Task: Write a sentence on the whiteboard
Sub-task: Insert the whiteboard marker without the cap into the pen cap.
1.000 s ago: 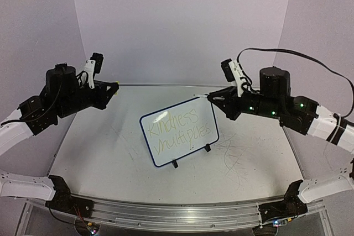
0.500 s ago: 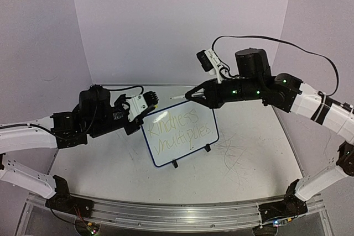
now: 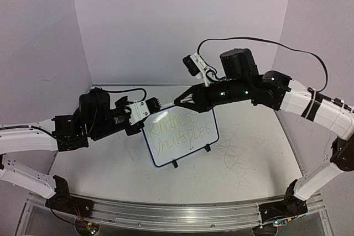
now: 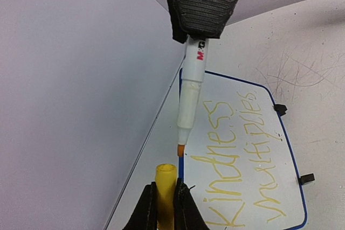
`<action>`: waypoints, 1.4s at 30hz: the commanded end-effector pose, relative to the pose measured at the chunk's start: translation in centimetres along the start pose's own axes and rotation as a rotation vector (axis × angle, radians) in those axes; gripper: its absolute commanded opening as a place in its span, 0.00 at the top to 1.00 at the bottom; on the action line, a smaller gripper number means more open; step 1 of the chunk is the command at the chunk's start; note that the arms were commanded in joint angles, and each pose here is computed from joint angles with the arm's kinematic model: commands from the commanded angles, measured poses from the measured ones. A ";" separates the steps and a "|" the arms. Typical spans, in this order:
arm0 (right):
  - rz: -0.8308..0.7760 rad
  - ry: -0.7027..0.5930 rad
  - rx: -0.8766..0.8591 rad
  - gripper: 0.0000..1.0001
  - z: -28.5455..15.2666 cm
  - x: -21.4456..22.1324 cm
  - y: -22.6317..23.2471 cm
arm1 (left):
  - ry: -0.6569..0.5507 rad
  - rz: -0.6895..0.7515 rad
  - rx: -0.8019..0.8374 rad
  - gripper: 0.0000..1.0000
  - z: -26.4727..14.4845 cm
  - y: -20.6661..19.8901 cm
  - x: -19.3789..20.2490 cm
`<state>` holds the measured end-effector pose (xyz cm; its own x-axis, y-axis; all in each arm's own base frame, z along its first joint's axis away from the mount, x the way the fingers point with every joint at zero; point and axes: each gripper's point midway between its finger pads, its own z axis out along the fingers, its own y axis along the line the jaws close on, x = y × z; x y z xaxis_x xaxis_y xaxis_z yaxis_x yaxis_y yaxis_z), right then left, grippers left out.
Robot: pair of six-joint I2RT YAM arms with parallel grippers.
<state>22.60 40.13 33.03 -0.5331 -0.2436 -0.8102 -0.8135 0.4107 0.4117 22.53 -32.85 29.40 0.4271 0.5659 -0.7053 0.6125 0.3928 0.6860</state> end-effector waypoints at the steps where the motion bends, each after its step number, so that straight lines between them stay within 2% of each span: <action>1: -0.013 -0.036 -0.011 1.00 -0.3 -1.7 0.7 | -0.033 0.009 -0.036 1.00 -0.2 0.8 -0.9; 42: -0.008 -0.021 0.001 1.00 0.7 -1.2 0.2 | -0.011 0.038 -0.014 1.00 0.2 -0.1 -0.7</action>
<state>23.05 40.58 32.25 -0.5424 -0.2550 -0.8005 -0.8069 0.4235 0.4118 22.46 -33.32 28.62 0.4410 0.5937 -0.6731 0.6013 0.3614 0.7127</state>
